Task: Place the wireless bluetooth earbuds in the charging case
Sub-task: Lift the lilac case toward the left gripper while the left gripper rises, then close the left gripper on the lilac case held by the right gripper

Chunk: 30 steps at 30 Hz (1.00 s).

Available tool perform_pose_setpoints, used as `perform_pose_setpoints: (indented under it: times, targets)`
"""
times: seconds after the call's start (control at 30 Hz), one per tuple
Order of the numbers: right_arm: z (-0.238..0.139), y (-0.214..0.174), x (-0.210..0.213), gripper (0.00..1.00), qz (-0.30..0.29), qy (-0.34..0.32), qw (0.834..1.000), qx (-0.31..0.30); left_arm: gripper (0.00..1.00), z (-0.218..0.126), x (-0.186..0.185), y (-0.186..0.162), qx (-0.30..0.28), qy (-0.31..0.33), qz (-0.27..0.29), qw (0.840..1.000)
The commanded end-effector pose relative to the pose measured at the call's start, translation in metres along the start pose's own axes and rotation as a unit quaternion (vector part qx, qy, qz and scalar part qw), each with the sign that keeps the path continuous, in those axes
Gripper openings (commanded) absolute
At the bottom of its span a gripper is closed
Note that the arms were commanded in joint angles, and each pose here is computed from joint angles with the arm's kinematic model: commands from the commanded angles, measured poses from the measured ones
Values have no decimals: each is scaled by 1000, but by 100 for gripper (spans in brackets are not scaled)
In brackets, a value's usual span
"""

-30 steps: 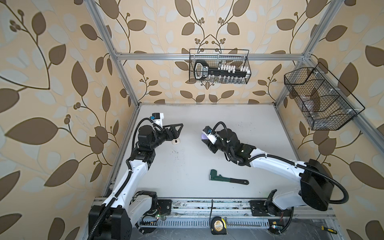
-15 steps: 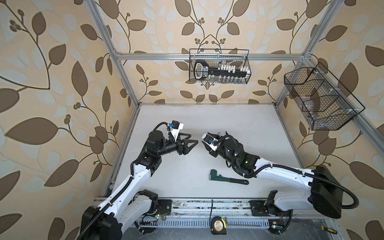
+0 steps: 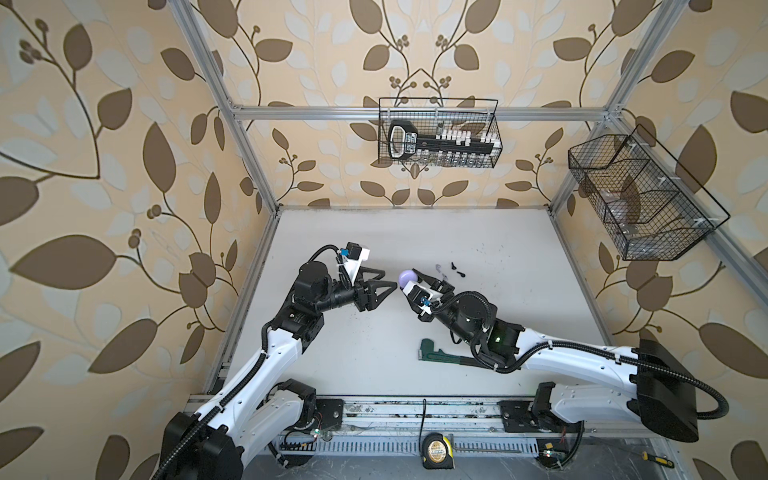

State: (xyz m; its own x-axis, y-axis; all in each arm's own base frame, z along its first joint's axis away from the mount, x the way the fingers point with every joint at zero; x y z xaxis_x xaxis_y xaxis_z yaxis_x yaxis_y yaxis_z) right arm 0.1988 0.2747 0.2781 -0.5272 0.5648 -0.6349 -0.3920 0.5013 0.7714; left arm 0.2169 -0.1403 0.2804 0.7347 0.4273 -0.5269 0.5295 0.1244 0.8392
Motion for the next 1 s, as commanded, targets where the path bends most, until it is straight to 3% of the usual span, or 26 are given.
perform_pose_setpoints:
  times: [0.0, 0.57, 0.97]
  targets:
    - [-4, 3, 0, 19, -16, -12, 1000, -11, 68, 2, -13, 2, 7, -39, 30, 999]
    - [-1, 9, 10, 18, -40, -9, 999, -15, 49, 8, -16, -7, 28, -51, 38, 998]
    - [8, 8, 15, 16, -69, -4, 998, -9, 49, 12, -16, -9, 41, -60, 38, 997]
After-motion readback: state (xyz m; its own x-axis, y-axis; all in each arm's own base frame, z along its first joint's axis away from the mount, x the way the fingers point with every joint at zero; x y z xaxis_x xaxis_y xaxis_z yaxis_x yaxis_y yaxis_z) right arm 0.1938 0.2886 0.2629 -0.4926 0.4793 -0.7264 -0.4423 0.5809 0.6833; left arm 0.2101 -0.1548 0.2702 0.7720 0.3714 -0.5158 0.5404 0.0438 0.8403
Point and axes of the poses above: each gripper's point midway between its finger pads, its own z axis out along the fingers, its own x axis along the line the jaws close on, y = z × x, the point moved 8 cm from there along -z, back along the fingers, and after that the axes turned 6 degrees about -z, right-handed, at the moved point
